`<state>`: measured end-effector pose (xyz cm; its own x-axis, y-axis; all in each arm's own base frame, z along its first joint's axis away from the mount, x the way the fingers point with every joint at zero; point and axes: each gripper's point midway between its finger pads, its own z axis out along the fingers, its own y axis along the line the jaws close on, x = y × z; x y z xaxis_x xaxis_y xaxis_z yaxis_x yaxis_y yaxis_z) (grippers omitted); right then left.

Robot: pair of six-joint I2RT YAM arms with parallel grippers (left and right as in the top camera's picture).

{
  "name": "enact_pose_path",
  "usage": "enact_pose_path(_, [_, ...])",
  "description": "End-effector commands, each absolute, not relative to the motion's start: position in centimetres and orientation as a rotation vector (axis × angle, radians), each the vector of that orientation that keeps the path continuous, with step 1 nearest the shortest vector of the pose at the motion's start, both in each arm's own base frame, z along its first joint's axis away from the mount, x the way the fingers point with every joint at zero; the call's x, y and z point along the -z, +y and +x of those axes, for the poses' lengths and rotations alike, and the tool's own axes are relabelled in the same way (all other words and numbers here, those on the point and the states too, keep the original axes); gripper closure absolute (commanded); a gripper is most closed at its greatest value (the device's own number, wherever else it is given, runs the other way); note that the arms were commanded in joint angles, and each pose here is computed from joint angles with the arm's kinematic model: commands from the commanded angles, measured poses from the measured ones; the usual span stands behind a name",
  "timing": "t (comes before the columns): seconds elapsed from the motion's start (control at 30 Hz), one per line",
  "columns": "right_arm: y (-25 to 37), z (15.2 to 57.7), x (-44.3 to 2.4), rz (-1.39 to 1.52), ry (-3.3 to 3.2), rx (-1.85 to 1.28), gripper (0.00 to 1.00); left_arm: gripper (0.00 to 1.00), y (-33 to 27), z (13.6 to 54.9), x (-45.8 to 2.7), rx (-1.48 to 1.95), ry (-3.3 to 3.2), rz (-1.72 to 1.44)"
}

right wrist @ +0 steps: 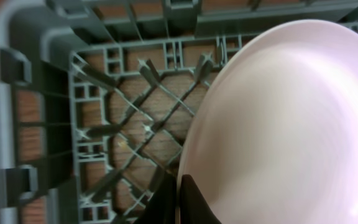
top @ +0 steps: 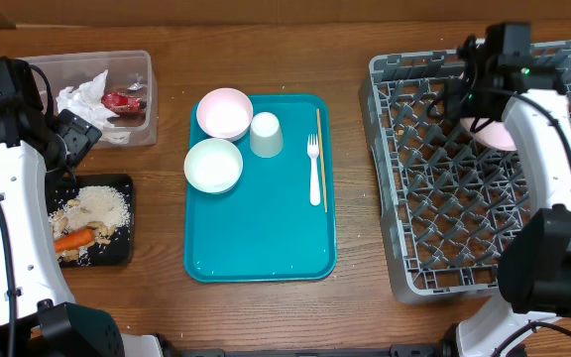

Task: Sort waste into correct bins and load items into the dishwasher rack

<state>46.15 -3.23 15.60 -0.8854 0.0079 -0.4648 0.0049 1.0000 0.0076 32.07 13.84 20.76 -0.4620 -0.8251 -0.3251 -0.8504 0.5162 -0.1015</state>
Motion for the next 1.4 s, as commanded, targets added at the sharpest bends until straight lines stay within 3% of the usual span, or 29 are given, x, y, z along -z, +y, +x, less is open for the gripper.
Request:
enact_pose_path(0.0, [-2.6,47.3,-23.4,0.044,2.491,-0.110,0.96,0.00,14.3,32.3,-21.4,-0.126,2.407,-1.386])
enact_pose_path(0.17, [-0.2,47.3,-29.4,-0.040,2.345,-0.447,0.96,0.00,14.3,32.3,-21.4,-0.126,2.407,-1.386])
enact_pose_path(0.43, [-0.3,45.0,-32.0,-0.057,2.211,-0.920,0.96,0.00,14.3,32.3,-21.4,-0.126,2.407,-1.386])
enact_pose_path(0.87, [-1.0,44.6,-26.6,-0.019,2.278,-0.970,0.96,0.00,14.3,32.3,-21.4,-0.126,2.407,-1.386])
enact_pose_path(1.27, [-1.0,44.8,-25.4,-0.019,2.274,-0.978,0.96,0.00,14.3,32.3,-21.4,-0.126,2.407,-1.386])
enact_pose_path(1.33, [-1.1,44.8,-25.4,-0.021,2.272,-0.975,0.91,0.00,14.3,32.3,-21.4,-0.125,2.407,-1.386])
enact_pose_path(1.37, [-1.1,44.8,-25.4,-0.021,2.272,-0.975,0.76,0.00,14.3,32.3,-21.4,-0.126,2.407,-1.386])
